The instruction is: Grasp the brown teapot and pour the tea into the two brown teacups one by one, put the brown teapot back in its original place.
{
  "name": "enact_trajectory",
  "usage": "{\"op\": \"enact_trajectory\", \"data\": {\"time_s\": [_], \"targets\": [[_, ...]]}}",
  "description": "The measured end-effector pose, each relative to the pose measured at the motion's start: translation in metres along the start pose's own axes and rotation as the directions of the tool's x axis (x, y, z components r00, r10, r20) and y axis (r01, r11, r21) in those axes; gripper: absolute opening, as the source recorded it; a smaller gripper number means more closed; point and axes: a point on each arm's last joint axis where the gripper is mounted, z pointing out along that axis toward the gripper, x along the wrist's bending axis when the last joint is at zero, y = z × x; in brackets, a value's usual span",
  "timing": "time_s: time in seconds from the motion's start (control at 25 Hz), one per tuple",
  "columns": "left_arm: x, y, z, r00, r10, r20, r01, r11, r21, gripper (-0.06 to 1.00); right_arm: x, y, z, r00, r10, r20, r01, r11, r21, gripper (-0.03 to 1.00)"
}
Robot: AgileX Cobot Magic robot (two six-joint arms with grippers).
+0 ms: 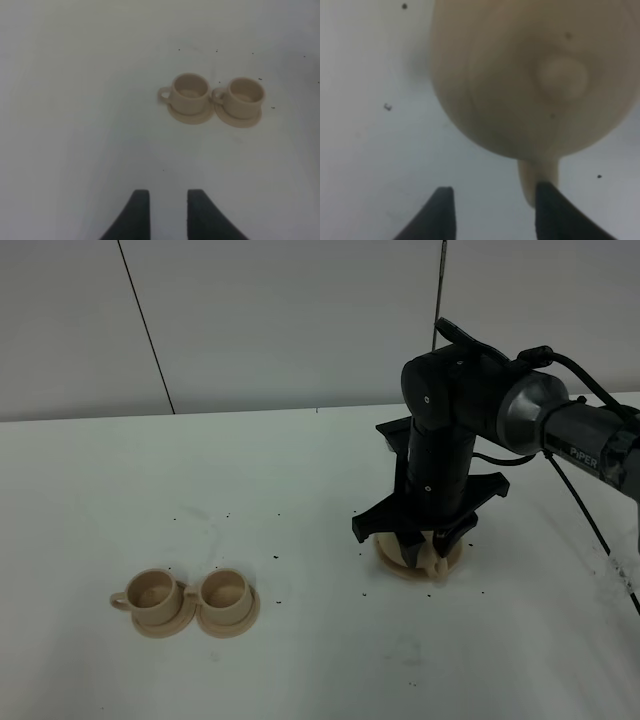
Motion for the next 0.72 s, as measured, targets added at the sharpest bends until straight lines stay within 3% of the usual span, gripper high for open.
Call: {"op": "enact_trajectory", "data": {"time_s": [0.72], "targets": [[0.0000, 0.0000, 0.0000, 1.000, 0.000, 0.000, 0.000, 1.000, 0.000, 0.25, -0.0060, 0.0005, -0.0001, 0.997, -0.026, 0.066, 0.027, 1.000, -0.005, 0.36]]}}
